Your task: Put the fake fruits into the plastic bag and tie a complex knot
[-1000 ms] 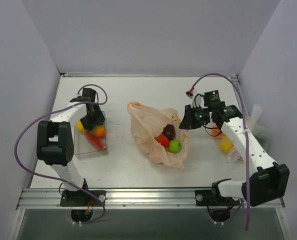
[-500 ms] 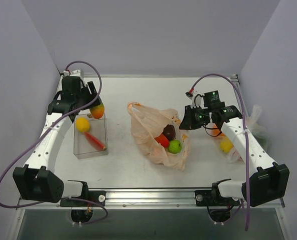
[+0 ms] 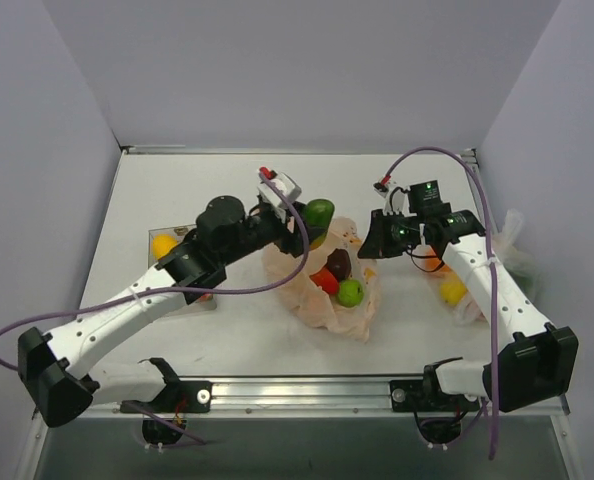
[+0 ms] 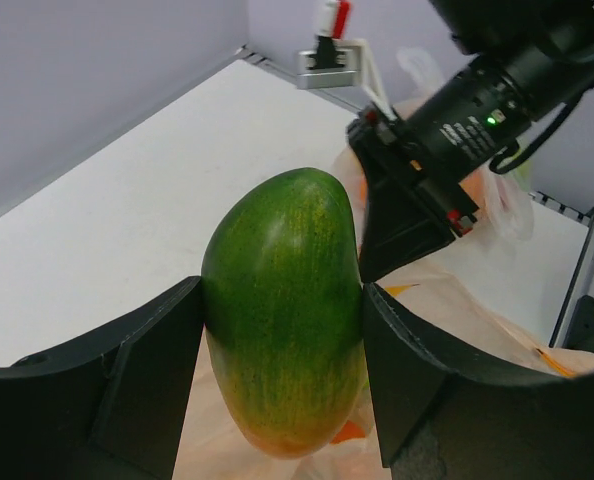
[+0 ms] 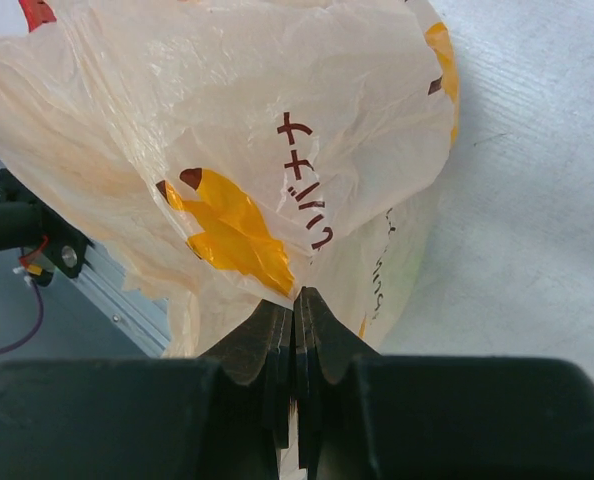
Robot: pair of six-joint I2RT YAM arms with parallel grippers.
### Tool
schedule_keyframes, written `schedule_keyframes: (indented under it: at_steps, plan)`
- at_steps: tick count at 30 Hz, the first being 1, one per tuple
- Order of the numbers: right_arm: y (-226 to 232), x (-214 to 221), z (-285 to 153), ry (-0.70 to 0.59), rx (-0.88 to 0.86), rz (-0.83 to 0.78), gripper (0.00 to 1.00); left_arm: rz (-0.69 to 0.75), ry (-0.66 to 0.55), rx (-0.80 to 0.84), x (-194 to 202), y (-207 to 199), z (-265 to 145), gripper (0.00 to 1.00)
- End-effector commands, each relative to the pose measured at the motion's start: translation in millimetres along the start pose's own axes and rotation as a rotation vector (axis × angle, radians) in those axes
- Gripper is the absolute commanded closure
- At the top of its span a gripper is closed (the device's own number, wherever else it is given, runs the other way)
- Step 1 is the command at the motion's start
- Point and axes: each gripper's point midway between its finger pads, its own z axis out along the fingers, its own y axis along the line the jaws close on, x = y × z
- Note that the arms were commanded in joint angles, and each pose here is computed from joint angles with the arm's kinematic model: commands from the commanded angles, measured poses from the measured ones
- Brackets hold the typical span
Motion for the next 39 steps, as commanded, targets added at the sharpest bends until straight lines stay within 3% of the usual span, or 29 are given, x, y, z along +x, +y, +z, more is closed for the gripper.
schedule_keyframes:
  at_steps: [1, 9, 12, 14, 15, 20, 23, 24, 26, 30, 31, 34, 39]
  plan:
    - [5.3, -4.1, -1.9, 0.000, -0.047, 0.080, 1.00, 0.160, -0.178, 0.107, -21.4, -33.1, 28.2, 0.45]
    - [2.9, -9.3, -6.1, -0.002, -0.112, 0.238, 1.00, 0.310, -0.210, 0.243, 25.4, -72.8, 71.3, 0.42]
    - [3.3, -9.2, -8.1, -0.002, -0.130, 0.273, 1.00, 0.350, -0.179, 0.239, 50.8, -69.8, 74.3, 0.28]
    - [3.6, -9.3, -10.0, -0.008, -0.136, 0.277, 1.00, 0.368, -0.164, 0.217, 58.7, -63.4, 69.1, 0.08]
    - [4.3, -9.4, -11.4, -0.012, -0.137, 0.277, 1.00, 0.362, -0.160, 0.199, 58.1, -59.8, 66.3, 0.02]
    - [4.6, -7.2, -12.6, -0.013, -0.134, 0.276, 1.00, 0.297, -0.195, 0.172, 8.8, -53.8, 31.2, 0.03]
    - [3.6, -6.3, -13.6, -0.018, -0.123, 0.261, 1.00, 0.208, -0.132, 0.088, -18.5, -29.2, 1.4, 0.03]
    - [3.2, -6.9, -14.4, -0.023, -0.119, 0.253, 1.00, 0.173, -0.048, 0.024, -16.9, -6.8, -11.6, 0.03]
    - [0.8, -5.9, -14.0, -0.025, -0.106, 0.247, 1.00, 0.119, -0.008, -0.111, -24.9, 24.9, -37.1, 0.03]
    - [-1.3, -4.6, -11.8, -0.023, -0.091, 0.223, 1.00, 0.044, 0.192, -0.364, 7.3, 102.4, -96.7, 0.12]
    - [-2.9, -3.9, -11.0, -0.021, -0.084, 0.220, 1.00, 0.018, 0.228, -0.485, 15.1, 137.5, -117.5, 0.14]
    - [-3.8, -3.4, -10.4, -0.021, -0.076, 0.208, 1.00, -0.044, 0.380, -0.661, 50.1, 190.1, -161.2, 0.14]
    - [-5.4, -1.7, -11.3, -0.025, -0.063, 0.192, 1.00, -0.066, 0.613, -0.781, 106.8, 244.1, -191.9, 0.14]
